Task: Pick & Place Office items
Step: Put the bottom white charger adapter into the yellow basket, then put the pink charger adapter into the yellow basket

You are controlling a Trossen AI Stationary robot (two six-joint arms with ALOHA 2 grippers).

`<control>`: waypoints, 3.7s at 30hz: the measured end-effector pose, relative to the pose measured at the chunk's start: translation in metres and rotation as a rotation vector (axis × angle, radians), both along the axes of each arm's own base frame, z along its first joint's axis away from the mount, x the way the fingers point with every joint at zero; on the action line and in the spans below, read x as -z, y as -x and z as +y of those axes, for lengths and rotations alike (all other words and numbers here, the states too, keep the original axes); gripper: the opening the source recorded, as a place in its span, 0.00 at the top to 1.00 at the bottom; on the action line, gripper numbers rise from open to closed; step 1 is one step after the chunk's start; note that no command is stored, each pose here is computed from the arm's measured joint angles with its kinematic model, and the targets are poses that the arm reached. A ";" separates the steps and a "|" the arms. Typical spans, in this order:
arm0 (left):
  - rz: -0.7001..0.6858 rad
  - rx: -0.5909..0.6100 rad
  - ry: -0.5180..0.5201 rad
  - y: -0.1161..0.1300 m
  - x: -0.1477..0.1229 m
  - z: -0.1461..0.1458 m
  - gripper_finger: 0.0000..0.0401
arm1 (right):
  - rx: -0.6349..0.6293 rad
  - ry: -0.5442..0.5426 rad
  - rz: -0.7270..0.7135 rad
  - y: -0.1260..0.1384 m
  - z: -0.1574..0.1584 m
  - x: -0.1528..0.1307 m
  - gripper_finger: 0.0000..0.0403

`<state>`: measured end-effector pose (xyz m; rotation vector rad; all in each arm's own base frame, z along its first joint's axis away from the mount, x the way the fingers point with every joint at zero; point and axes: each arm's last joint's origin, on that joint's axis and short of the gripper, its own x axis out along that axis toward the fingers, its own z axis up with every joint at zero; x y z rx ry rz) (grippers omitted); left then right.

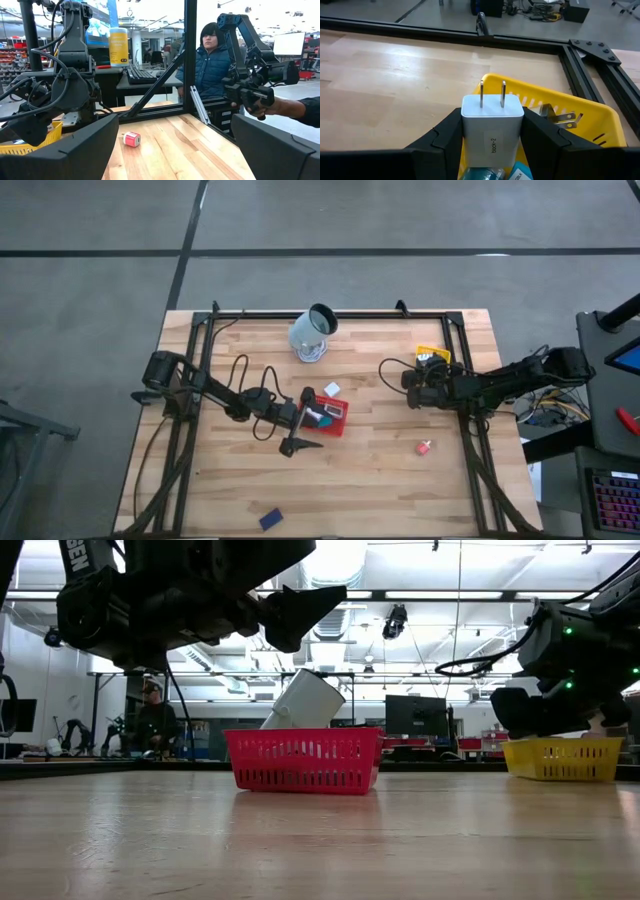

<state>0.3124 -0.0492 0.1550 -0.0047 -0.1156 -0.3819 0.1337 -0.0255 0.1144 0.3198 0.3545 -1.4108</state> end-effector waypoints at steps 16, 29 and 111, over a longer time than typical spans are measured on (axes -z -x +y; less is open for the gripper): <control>-0.002 0.002 -0.007 0.000 0.000 0.000 0.02 | 0.000 -0.020 -0.022 -0.003 0.000 -0.002 0.26; 0.009 0.002 -0.010 0.000 0.001 0.000 0.02 | -0.083 0.043 0.016 -0.032 0.002 -0.038 0.29; 0.239 -0.039 -0.172 -0.023 0.009 -0.017 0.02 | -1.356 -0.681 0.803 -0.006 0.144 -0.098 0.39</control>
